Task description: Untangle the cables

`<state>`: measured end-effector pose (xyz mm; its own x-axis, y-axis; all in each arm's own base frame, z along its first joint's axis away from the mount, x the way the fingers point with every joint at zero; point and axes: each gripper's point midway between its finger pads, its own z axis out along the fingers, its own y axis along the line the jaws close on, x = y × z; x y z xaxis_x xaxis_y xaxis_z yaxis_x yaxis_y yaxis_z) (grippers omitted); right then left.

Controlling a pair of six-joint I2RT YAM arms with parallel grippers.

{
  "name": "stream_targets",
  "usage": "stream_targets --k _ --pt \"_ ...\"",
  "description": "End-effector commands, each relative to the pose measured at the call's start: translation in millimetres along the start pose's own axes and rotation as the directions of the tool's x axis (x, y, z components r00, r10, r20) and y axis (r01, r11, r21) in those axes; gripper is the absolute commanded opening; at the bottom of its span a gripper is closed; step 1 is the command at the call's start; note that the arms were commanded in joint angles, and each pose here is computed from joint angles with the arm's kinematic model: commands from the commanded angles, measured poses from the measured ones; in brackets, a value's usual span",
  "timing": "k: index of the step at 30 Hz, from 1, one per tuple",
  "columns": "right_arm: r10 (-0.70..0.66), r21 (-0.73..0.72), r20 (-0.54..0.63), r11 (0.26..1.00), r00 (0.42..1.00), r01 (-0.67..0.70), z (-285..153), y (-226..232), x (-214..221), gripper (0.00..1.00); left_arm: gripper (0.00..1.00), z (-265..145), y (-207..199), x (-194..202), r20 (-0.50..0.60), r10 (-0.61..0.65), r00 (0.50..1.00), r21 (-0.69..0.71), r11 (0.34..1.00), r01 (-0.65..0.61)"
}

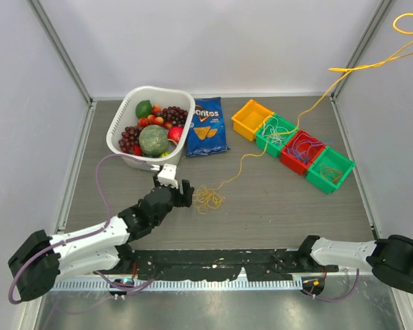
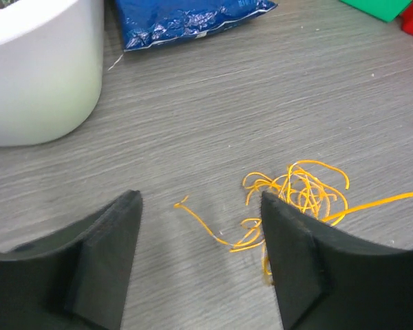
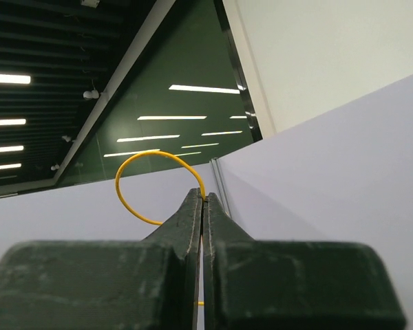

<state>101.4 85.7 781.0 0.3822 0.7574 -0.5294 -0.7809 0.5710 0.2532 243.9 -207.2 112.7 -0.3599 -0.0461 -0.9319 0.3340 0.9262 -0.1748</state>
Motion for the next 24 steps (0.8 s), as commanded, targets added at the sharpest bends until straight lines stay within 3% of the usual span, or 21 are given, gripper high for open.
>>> stream_targets --k 1,2,5,9,13,18,24 --pt "-0.011 0.006 -0.028 1.000 1.000 0.012 -0.4 -3.9 16.8 0.01 0.82 -17.1 -21.0 -48.9 0.082 -0.105 0.991 0.128 0.987 0.094" --pt "-0.007 0.012 -0.030 1.000 1.000 0.008 -4.5 -5.3 15.7 0.01 0.89 -25.0 -36.2 -65.2 0.112 -0.132 0.985 0.214 0.971 0.105" --pt "-0.018 0.057 -0.131 0.998 0.991 0.025 -11.5 -20.4 61.9 0.01 0.96 -48.0 -69.8 -113.7 0.183 -0.182 0.966 0.391 0.915 0.099" --pt "-0.005 0.104 -0.230 0.994 0.973 0.030 -25.8 -36.0 109.4 0.01 0.99 -70.5 -112.9 -176.5 0.224 -0.203 0.953 0.549 0.834 0.049" --pt "0.034 0.098 -0.270 0.995 0.962 -0.008 -31.6 -34.8 129.0 0.01 0.99 -72.1 -148.9 -211.1 0.240 -0.243 0.940 0.657 0.753 0.027" --pt "0.069 0.078 -0.293 0.996 0.954 -0.048 -29.2 -27.3 135.8 0.01 0.98 -51.9 -193.3 -219.7 0.221 -0.252 0.942 0.762 0.648 -0.005" --pt "0.085 0.050 -0.311 0.996 0.947 -0.073 -25.3 -19.4 137.6 0.01 0.97 -8.6 -215.4 -196.8 0.191 -0.236 0.953 0.762 0.647 0.007"
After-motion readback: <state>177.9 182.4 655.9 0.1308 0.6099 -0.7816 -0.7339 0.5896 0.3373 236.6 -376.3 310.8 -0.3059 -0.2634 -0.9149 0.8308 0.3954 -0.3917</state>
